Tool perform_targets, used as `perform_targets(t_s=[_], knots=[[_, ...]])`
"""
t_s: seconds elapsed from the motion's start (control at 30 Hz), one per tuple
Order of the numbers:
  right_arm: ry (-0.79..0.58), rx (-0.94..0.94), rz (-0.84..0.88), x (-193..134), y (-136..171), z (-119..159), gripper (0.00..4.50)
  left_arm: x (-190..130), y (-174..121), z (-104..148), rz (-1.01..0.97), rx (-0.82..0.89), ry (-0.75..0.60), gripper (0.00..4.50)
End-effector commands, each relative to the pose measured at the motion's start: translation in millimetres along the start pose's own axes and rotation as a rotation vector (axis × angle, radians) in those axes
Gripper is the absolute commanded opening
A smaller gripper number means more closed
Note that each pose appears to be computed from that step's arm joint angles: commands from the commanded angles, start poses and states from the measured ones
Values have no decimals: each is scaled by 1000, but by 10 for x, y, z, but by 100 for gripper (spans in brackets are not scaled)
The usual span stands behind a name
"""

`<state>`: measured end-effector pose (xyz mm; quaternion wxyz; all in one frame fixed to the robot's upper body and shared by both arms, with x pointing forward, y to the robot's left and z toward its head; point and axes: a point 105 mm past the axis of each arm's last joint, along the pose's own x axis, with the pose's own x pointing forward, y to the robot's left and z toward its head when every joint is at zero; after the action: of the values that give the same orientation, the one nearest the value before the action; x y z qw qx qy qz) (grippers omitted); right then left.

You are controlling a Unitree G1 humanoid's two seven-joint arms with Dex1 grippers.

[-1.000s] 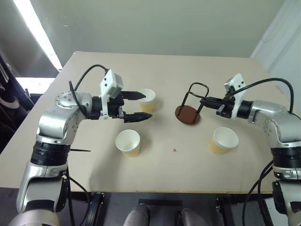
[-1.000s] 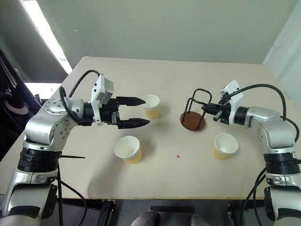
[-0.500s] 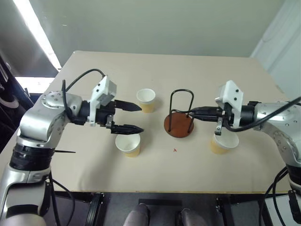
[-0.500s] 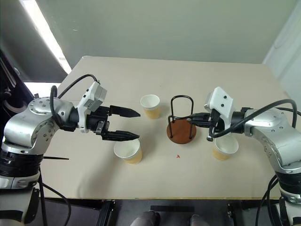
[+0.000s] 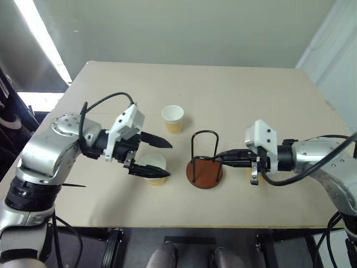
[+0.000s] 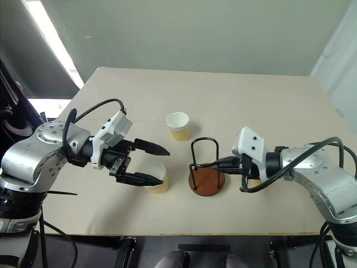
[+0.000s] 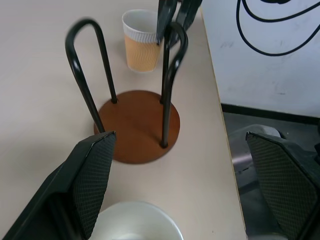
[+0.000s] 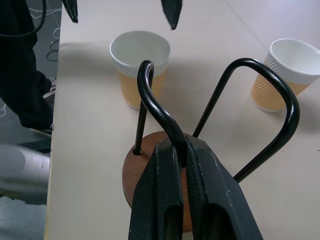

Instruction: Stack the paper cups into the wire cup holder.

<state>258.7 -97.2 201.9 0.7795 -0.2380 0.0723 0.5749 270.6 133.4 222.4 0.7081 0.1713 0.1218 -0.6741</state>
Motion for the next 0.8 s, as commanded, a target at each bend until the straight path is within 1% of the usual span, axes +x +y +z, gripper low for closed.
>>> perform_targets(t_s=[0.03,0.17,0.3,0.4,0.43,0.5,0.53,0.67,0.8], knots=[[-1,-57,-18,9,-22,34,2,-21,23,120,20,48,-11,450],[36,-72,-7,42,-6,-58,2,-31,32,123,28,48,-10,450],[64,-76,3,61,6,-143,104,-38,50,114,39,48,-11,450],[78,-78,2,60,4,-184,219,-53,81,121,56,51,-17,450],[83,-80,0,57,3,-196,249,-55,86,124,59,50,-20,450],[87,-82,-1,48,11,-207,327,-48,74,114,55,48,-20,450],[85,-79,0,38,18,-203,358,-43,67,105,53,47,-19,450],[59,-51,7,-82,52,-109,358,-65,27,112,55,59,-21,450],[24,-33,-9,-218,36,33,358,-135,-57,99,62,104,15,450]])
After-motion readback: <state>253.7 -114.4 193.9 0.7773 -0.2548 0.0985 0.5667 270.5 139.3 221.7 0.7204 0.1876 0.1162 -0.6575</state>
